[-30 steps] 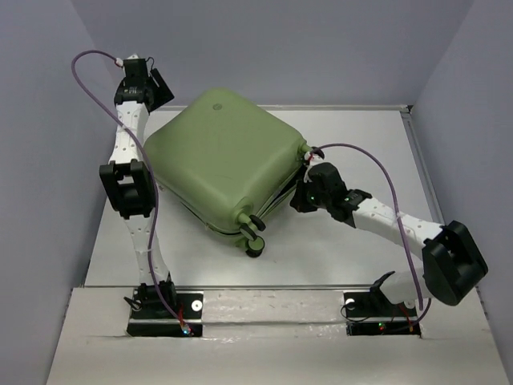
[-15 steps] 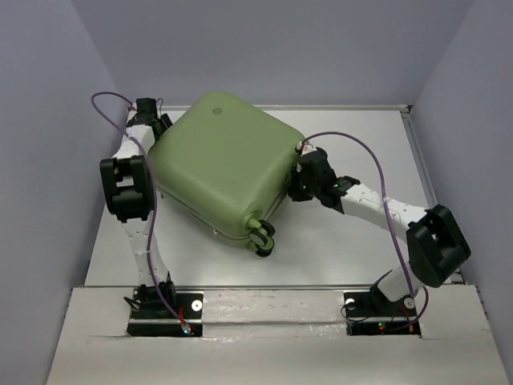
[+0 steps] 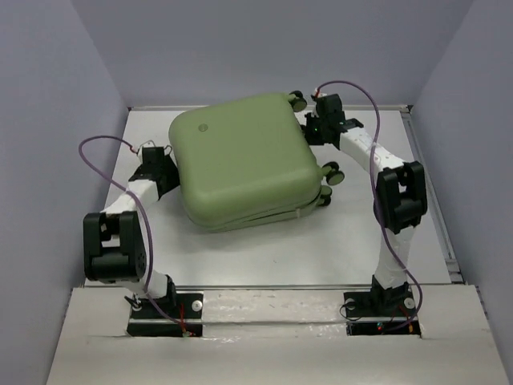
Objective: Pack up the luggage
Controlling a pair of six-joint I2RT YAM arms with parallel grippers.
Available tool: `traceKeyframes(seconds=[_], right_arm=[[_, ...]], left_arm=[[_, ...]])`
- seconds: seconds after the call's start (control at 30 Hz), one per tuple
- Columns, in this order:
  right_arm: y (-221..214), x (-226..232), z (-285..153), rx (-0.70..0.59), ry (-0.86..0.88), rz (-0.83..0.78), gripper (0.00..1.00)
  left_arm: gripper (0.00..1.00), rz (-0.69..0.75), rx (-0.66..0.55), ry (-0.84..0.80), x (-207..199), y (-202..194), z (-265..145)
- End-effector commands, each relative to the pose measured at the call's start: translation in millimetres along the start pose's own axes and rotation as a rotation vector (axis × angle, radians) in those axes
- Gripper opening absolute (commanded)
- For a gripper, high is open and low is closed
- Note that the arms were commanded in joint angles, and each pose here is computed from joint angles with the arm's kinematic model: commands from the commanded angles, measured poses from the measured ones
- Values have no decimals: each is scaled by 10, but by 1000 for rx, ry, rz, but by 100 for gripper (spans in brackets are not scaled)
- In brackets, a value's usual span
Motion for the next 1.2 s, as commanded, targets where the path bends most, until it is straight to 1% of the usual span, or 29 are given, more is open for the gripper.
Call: traceKeyframes(seconds=[0.0, 0.03, 0.07, 0.1, 0.17, 0.2, 0.3, 0.33, 0.4, 0.43, 0.5, 0.53, 0.57, 0.6, 0.63, 0.67, 0.7, 0.77, 0.8, 0.83, 0.87, 0.9, 0.93, 0.97, 1.0, 1.03, 1.07, 1.1, 1.17], right_arm=[[703, 1107, -92, -165, 489, -104, 13], [861, 1110, -143, -191, 511, -88, 15], [935, 1002, -136, -190, 524, -68, 17], [976, 959, -129, -188, 527, -53, 19], [1068, 956, -144, -196, 541, -48, 29], [1085, 964, -148, -193, 542, -51, 38], [1209, 1015, -188, -199, 555, -80, 54], [1208, 999, -184, -188, 538, -74, 63], [1291, 933, -248, -216, 498, -68, 71], [1344, 938, -368, -240, 487, -77, 79], [1385, 899, -477, -267, 442, -83, 85], [1415, 895, -564, -286, 431, -95, 85], [1501, 933, -830, -331, 435, -107, 85], [1452, 911, -779, -316, 429, -109, 85], [1429, 940, -1018, -329, 447, -116, 82], [1390, 948, -1133, -331, 458, -117, 78], [1331, 968, -1256, -335, 484, -120, 72], [1023, 1035, -1557, -370, 534, -120, 58], [1005, 1190, -2004, -483, 597, -157, 39], [848, 1213, -2076, -486, 616, -153, 31], [410, 1128, -1874, -392, 610, -102, 25], [272, 1295, -2010, -455, 677, -125, 18], [76, 1310, -2066, -467, 698, -124, 14], [-337, 1230, -2088, -429, 706, -87, 12], [-532, 1342, -2144, -437, 748, -90, 12], [-714, 1342, -2136, -424, 752, -87, 14], [-862, 1334, -2203, -429, 761, -83, 16], [-1206, 1284, -2040, -369, 719, -84, 22], [-1432, 1201, -1975, -356, 683, -91, 29]], left_arm=[[73, 88, 305, -473, -747, -976, -746], [73, 87, 278, -501, -751, -957, -882], [73, 89, 294, -501, -711, -1069, -948], [73, 88, 286, -508, -697, -1081, -1004], [73, 92, 265, -527, -656, -1119, -1158], [73, 87, 255, -532, -650, -1108, -1200], [73, 71, 210, -580, -680, -1058, -1375], [73, 74, 200, -588, -700, -1053, -1420], [73, 67, 150, -610, -755, -955, -1545], [73, 63, 124, -637, -805, -886, -1631], [73, 60, 94, -666, -861, -786, -1720], [74, 58, 77, -671, -882, -732, -1751], [74, 55, 48, -680, -921, -640, -1799], [74, 51, 34, -682, -936, -602, -1809], [75, 46, 15, -689, -963, -558, -1813], [75, 42, 8, -695, -980, -533, -1824], [75, 35, -12, -699, -998, -500, -1820], [75, 25, -32, -694, -996, -472, -1818], [75, 17, -44, -697, -993, -472, -1808], [75, 12, -57, -692, -979, -464, -1809], [75, 8, -74, -684, -950, -458, -1820], [75, 3, -100, -667, -923, -430, -1819], [75, 1, -115, -668, -913, -415, -1838], [75, -2, -133, -673, -899, -399, -1870], [75, -6, -143, -677, -902, -384, -1889], [76, -8, -150, -690, -907, -374, -1917], [77, -7, -159, -707, -905, -368, -1961], [78, 4, -156, -725, -915, -380, -1991], [81, 33, -159, -750, -903, -414, -2037]])
Point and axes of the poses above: each gripper's point midway between its finger pads, its own z axis out along the fingers, its own x axis along the line the jaws close on, y = z × x, the point moved 5 cm from there along -z, back along the fingers, and after that the axes turned 1 degree about z, right-handed, at the moved point
